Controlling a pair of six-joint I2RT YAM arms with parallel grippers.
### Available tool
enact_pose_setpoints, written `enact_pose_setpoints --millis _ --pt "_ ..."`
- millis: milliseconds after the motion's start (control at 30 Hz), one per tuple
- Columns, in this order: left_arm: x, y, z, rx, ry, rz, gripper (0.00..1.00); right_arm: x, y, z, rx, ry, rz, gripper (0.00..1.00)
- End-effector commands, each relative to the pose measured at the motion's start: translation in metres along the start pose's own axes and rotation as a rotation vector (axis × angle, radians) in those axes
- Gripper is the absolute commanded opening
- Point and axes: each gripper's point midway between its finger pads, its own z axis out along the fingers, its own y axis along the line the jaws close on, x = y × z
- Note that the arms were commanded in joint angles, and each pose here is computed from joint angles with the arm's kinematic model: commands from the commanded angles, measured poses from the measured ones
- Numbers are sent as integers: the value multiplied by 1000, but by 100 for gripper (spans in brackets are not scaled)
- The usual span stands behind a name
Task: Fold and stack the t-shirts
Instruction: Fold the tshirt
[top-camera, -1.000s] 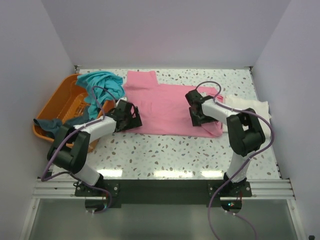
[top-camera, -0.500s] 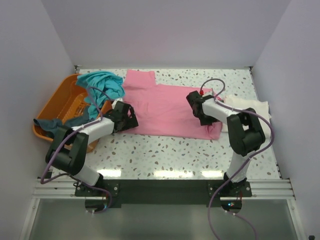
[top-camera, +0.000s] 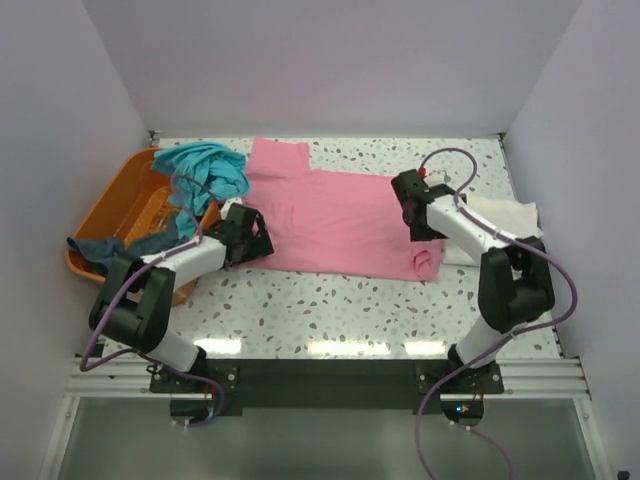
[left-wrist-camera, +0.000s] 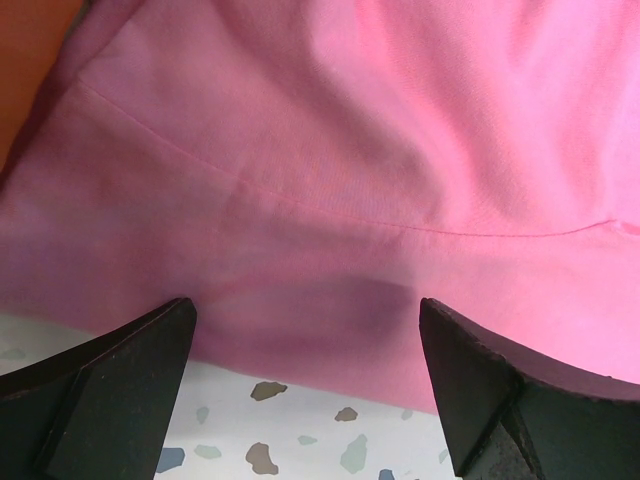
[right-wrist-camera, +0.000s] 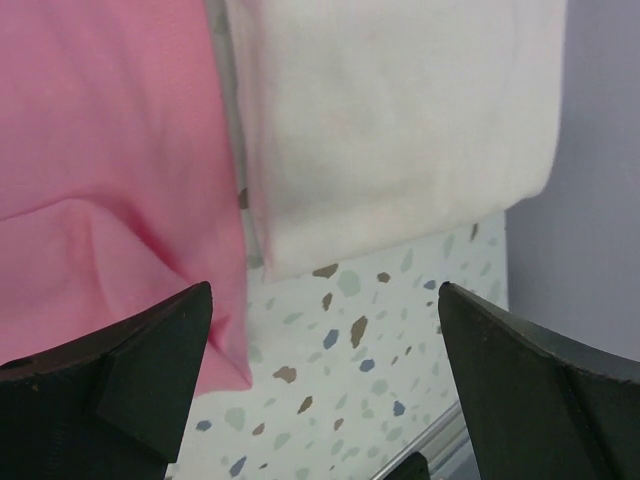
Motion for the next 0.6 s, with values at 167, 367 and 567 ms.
enact_pose_setpoints --millis 167,367,567 --pt "20 25 -7 -60 69 36 100 14 63 -64 -589 -60 74 98" --pt "21 23 -8 -46 68 36 100 39 98 -64 -683 -12 107 93" --pt "25 24 -8 -42 73 38 100 48 101 -33 -511 69 135 63"
